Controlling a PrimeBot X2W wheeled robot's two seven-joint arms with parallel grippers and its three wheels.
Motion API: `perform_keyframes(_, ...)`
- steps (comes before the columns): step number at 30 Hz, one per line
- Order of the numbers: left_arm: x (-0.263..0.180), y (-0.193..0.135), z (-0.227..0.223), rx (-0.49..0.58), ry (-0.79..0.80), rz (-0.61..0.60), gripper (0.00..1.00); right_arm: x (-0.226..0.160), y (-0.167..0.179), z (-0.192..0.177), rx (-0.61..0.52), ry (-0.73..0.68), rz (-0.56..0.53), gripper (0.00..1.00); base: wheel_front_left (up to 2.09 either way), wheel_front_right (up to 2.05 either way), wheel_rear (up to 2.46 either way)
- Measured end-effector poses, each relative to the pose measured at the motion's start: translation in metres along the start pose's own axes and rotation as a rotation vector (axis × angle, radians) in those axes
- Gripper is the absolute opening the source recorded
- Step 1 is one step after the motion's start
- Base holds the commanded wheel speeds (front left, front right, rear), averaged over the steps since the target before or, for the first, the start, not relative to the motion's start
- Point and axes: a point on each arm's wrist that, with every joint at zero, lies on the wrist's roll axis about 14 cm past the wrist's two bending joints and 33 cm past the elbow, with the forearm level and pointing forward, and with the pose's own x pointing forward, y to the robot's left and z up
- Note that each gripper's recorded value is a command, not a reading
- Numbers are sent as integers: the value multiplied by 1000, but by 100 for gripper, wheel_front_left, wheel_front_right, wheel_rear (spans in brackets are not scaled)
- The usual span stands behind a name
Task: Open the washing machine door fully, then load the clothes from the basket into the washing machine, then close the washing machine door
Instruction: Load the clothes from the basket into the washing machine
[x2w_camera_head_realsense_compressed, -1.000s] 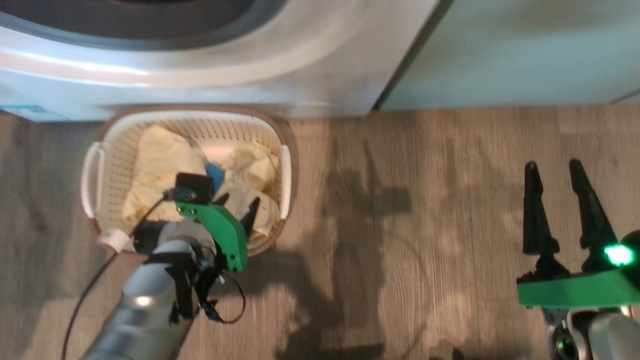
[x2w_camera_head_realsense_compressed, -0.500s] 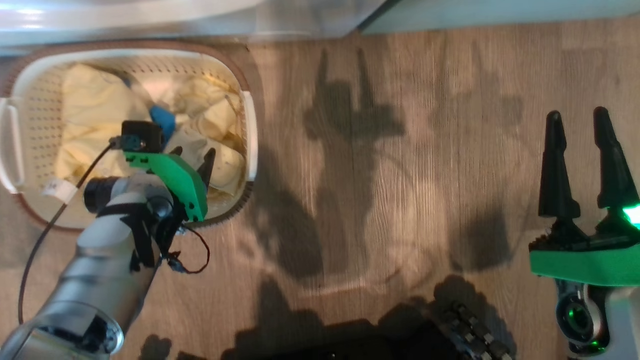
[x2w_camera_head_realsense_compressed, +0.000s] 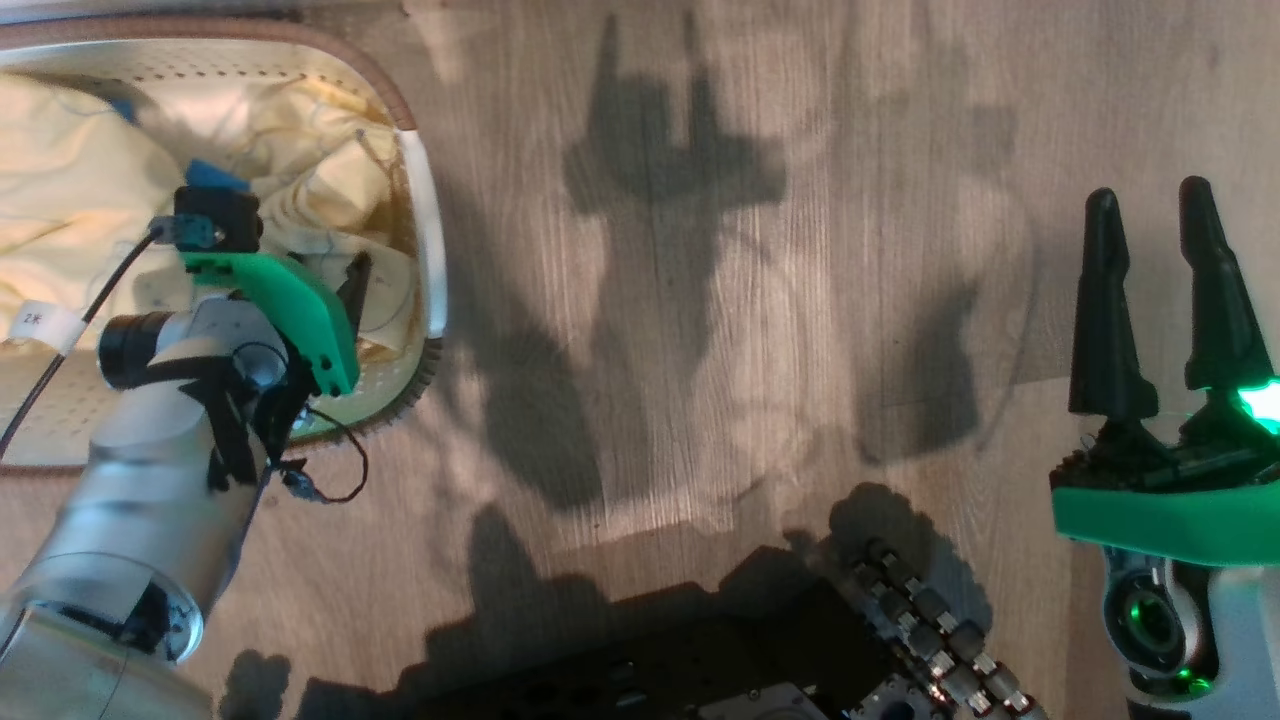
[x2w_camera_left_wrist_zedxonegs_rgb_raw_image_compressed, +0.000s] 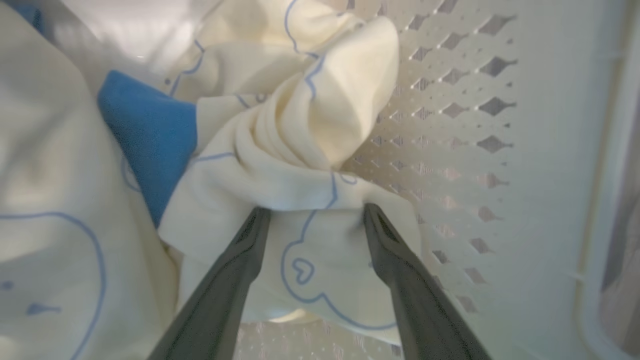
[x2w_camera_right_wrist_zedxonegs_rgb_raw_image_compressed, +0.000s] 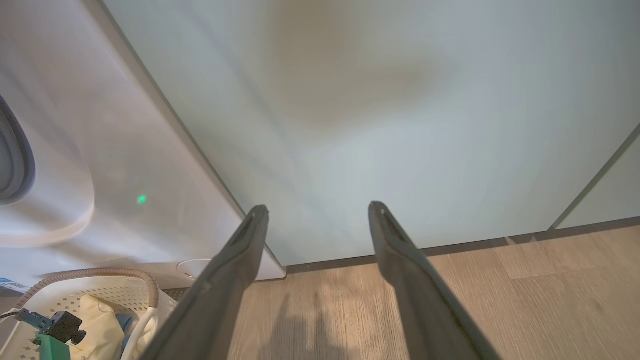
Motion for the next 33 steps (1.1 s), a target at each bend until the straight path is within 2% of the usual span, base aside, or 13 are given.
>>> perform_keyframes(1, 2, 0, -3, -1, 13, 2, 100, -1, -1, 0, 0, 2, -4, 100, 0, 0, 0)
perform_keyframes(2, 4, 0, -5, 2, 25, 1, 77, -1, -2, 0, -3, 2, -7, 100, 0, 0, 0)
perform_keyframes(3, 6, 0, -8, 8, 35, 1, 36, -1, -3, 1, -6, 1, -10, 100, 0, 0, 0)
perform_keyframes(4, 8, -1, -10, 12, 43, 0, 0, -2, -4, 1, -9, 1, -13, 100, 0, 0, 0)
perform_keyframes(12, 3, 2, -16, 31, 59, 15, 0, -2, -5, 6, -9, -12, -14, 100, 0, 0, 0)
perform_keyframes(18, -10, -4, 0, 66, -16, 13, 0, -1, 1, 16, -3, -43, 4, 100, 0, 0, 0)
perform_keyframes(26, -45, -11, 36, 144, -179, 20, 0, 0, 13, 37, -24, -104, 42, 100, 0, 0, 0)
perform_keyframes(33, -86, -36, 103, 196, -418, 17, 0, -5, 21, 55, -51, -148, 65, 100, 0, 0, 0)
